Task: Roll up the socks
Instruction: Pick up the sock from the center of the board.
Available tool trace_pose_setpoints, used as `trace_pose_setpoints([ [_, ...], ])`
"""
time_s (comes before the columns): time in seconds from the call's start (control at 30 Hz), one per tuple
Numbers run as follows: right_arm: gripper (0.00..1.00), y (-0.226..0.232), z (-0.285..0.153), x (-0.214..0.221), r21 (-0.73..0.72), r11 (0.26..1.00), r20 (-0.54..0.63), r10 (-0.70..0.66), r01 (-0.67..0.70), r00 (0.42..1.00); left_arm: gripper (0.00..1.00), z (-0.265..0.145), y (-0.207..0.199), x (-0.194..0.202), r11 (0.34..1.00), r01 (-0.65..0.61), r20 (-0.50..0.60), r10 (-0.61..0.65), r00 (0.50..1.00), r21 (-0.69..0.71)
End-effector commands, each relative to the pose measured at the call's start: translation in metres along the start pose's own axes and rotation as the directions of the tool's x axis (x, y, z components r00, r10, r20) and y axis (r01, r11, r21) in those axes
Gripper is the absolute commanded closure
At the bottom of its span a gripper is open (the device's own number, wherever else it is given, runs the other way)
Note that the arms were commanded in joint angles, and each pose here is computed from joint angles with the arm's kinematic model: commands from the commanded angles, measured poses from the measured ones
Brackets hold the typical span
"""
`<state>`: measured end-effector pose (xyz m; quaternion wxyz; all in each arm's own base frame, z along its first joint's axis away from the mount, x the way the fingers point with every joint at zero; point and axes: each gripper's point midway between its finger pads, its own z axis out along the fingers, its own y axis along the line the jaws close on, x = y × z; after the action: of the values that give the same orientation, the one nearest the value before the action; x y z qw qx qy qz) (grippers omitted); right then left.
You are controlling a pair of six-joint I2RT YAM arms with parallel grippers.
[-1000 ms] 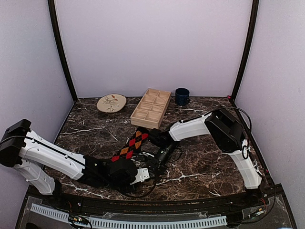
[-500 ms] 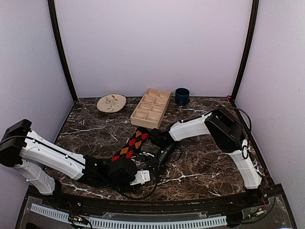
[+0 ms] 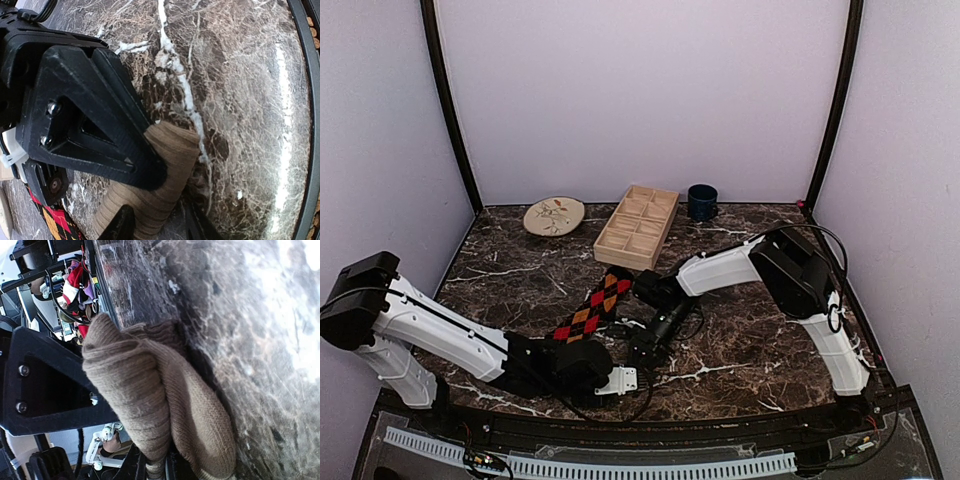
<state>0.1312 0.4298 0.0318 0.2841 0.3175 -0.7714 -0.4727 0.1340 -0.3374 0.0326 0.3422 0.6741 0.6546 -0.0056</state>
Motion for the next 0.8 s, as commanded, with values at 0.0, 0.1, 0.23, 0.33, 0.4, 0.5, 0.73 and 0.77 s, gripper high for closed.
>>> trace_pose_setpoints([
  [0.0,0.91,-0.017,0.001,0.005,0.031,0.999,-0.003,0.045,-0.045,0.999,0.62,0.005,-0.005,0.006,0.999,-0.045,-0.017,0.044,0.999,-0.004],
  [0.1,0.91,-0.016,0.001,0.005,0.027,0.999,-0.003,0.045,-0.045,0.999,0.61,0.009,-0.002,0.008,0.998,-0.056,-0.033,0.055,0.998,-0.029],
  [0.23,0.91,-0.017,0.002,0.006,0.023,0.999,-0.005,0.048,-0.048,0.999,0.61,0.011,0.007,0.006,0.994,-0.072,-0.032,0.069,0.997,-0.082],
  [0.33,0.91,-0.017,0.002,0.006,0.021,0.999,-0.005,0.049,-0.049,0.999,0.61,0.014,0.008,0.008,0.991,-0.097,-0.047,0.093,0.995,-0.096],
  [0.4,0.91,-0.016,0.001,0.007,0.019,0.999,-0.004,0.049,-0.049,0.999,0.61,0.015,0.009,0.008,0.989,-0.111,-0.045,0.107,0.993,-0.101],
  [0.5,0.91,-0.017,0.002,0.007,0.019,0.998,-0.005,0.052,-0.052,0.999,0.61,0.015,0.008,0.005,0.986,-0.134,-0.030,0.131,0.991,-0.097],
  [0.73,0.91,-0.018,0.002,0.008,0.019,0.998,-0.005,0.058,-0.058,0.998,0.61,0.019,0.001,0.001,0.985,-0.157,-0.010,0.157,0.988,-0.064],
  [0.77,0.91,-0.018,0.002,0.009,0.018,0.998,-0.006,0.059,-0.059,0.998,0.61,0.019,-0.001,0.000,0.986,-0.161,-0.007,0.161,0.987,-0.050],
])
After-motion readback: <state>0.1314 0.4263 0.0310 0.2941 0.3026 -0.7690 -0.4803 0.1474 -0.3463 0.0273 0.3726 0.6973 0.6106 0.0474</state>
